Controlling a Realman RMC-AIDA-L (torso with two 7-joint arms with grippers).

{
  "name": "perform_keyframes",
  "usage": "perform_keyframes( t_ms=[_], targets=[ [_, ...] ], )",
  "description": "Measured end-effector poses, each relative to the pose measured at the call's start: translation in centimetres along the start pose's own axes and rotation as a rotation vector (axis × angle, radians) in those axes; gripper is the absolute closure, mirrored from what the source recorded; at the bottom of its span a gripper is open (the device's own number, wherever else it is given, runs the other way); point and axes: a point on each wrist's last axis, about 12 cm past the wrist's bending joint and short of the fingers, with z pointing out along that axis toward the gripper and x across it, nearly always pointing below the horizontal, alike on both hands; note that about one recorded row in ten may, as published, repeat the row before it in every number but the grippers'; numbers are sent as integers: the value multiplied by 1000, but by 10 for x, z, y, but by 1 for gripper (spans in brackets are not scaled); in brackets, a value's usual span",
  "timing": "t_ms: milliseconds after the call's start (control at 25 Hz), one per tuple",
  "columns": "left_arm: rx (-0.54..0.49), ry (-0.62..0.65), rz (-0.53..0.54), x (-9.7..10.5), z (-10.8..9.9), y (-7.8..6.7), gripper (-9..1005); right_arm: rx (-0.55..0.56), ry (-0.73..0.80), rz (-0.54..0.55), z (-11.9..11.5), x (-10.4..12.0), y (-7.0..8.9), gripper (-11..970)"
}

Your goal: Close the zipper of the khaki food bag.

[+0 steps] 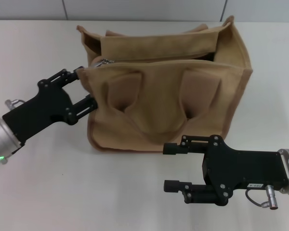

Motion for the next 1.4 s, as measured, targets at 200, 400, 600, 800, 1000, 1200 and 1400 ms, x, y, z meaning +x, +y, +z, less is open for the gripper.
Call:
perform_keyframes(
  t_ms=[200, 400, 600, 800, 1000, 1200, 1400],
  targets=[
    [3, -56, 8, -4, 8, -4, 369, 0, -2, 10, 0, 2, 2, 299],
    [-48, -127, 12, -9, 3, -2, 374, 15, -6, 20, -3, 5, 6, 299],
    [-80, -174, 1, -12, 1, -1, 379, 14, -6, 34, -3, 7, 9, 299],
    [-104, -209, -11, -13, -1, -2, 383, 19, -9, 35, -3, 7, 8, 299],
    [-102, -232, -22, -14, -2, -5, 388, 23, -6, 35, -3, 8, 8, 299],
    [-99, -232, -22, -14, -2, -5, 393, 28, -3, 35, -3, 8, 7, 299],
    [-87, -223, 18, -12, -1, -9, 398, 27, -3, 34, -3, 8, 7, 299]
  ],
)
